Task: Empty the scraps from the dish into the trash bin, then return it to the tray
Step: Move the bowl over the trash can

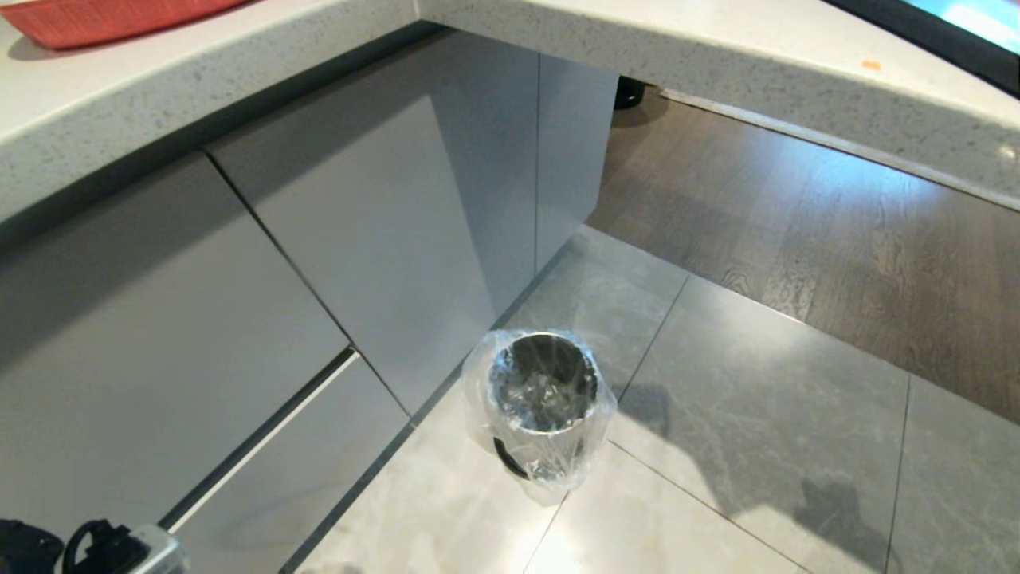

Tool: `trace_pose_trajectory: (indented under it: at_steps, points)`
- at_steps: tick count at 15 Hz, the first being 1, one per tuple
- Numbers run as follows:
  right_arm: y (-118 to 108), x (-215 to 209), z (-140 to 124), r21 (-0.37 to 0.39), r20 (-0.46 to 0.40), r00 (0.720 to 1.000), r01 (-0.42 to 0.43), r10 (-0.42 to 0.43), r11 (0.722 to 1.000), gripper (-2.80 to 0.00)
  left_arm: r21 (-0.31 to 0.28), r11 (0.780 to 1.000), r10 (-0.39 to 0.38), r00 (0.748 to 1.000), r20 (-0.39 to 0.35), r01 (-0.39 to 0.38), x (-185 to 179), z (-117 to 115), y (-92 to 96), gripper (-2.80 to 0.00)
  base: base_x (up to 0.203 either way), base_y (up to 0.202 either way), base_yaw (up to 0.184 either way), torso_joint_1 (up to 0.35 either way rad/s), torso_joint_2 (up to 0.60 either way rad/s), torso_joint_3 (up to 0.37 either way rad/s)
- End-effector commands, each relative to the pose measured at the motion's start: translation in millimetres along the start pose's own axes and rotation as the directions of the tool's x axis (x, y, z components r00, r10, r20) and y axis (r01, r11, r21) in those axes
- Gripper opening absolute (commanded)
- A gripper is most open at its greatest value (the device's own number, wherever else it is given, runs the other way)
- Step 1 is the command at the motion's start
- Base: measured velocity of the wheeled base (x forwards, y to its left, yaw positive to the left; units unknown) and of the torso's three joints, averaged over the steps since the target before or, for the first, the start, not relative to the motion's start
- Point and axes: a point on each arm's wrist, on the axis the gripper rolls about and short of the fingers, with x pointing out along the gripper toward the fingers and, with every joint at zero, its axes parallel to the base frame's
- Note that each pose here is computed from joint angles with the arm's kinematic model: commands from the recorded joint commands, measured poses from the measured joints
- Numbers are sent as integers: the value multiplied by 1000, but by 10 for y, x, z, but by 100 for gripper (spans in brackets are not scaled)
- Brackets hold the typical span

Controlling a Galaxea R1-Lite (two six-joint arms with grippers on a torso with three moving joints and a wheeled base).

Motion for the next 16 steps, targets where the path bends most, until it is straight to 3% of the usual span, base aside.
trace_pose_trajectory:
  at_steps: [1,11,16]
  points:
    - [0,0,0,-1,1,1000,0,0,1000,-280,26,1000,2,1000,-4,-2,0,-8,-18,-280,0,0,0,5,-2,-196]
    - [0,0,0,0,1,1000,0,0,1000,-280,27,999,23,1000,-1,-23,-4,-16,-14,-280,0,0,0,0,4,-194]
    - [0,0,0,0,1,1000,0,0,1000,-280,29,999,42,999,7,-43,-13,-4,-11,-280,0,0,0,0,2,-39]
